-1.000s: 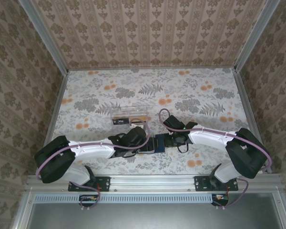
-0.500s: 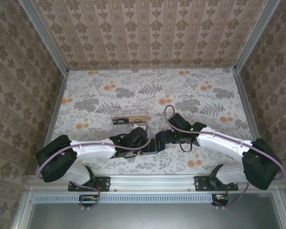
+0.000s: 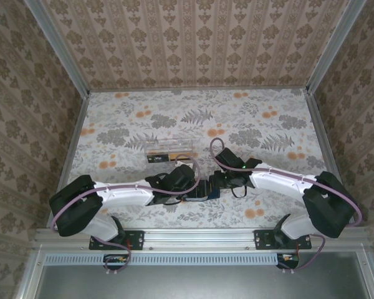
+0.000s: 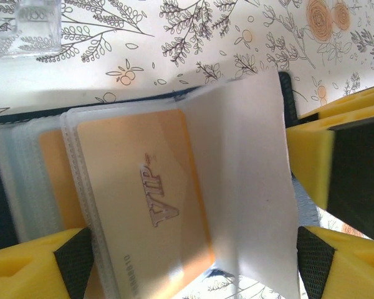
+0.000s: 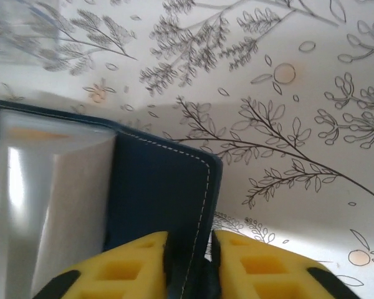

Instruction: Take the credit cards out of the card holder

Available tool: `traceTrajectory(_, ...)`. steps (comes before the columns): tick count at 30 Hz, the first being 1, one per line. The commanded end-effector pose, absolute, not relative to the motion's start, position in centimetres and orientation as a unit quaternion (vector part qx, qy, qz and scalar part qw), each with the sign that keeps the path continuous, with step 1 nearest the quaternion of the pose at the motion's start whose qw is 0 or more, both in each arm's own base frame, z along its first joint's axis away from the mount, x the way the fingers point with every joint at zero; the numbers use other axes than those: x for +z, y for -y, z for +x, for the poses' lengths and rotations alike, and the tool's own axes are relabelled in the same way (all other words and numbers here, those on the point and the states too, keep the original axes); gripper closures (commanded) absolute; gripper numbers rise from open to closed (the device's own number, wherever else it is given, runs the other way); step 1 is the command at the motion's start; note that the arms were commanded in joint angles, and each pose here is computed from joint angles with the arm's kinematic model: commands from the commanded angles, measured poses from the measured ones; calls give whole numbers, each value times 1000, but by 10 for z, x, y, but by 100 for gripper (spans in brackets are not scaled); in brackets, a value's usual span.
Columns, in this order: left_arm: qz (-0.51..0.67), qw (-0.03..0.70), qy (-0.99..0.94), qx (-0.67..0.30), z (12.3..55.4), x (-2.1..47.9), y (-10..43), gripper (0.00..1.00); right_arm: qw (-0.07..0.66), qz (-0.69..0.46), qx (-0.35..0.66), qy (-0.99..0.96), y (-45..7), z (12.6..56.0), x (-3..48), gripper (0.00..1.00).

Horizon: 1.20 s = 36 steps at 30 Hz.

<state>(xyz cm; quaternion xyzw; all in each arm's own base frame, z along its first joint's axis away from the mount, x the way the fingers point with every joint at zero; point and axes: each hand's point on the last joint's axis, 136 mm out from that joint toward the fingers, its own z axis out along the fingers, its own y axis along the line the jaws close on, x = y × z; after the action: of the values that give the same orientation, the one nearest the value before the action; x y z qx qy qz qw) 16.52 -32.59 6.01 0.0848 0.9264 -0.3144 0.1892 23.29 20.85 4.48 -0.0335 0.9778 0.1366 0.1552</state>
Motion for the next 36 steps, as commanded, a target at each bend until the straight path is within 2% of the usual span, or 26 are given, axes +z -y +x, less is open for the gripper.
traceTrajectory(1, 104, 205, -919, -319, 166, 78, 330, 14, 147, -35, 131, -980, -207, 229, 35, 81)
traceTrajectory(15, 118, 236, -915, -304, 171, 106, 321, 13, 142, -34, 128, -981, -206, 228, 29, 82)
traceTrajectory(25, 107, 216, -926, -292, 173, 79, 325, 13, 144, -33, 133, -980, -208, 229, 32, 81)
traceTrajectory(36, 128, 199, -923, -303, 170, 73, 350, 14, 144, -32, 136, -980, -209, 228, 31, 81)
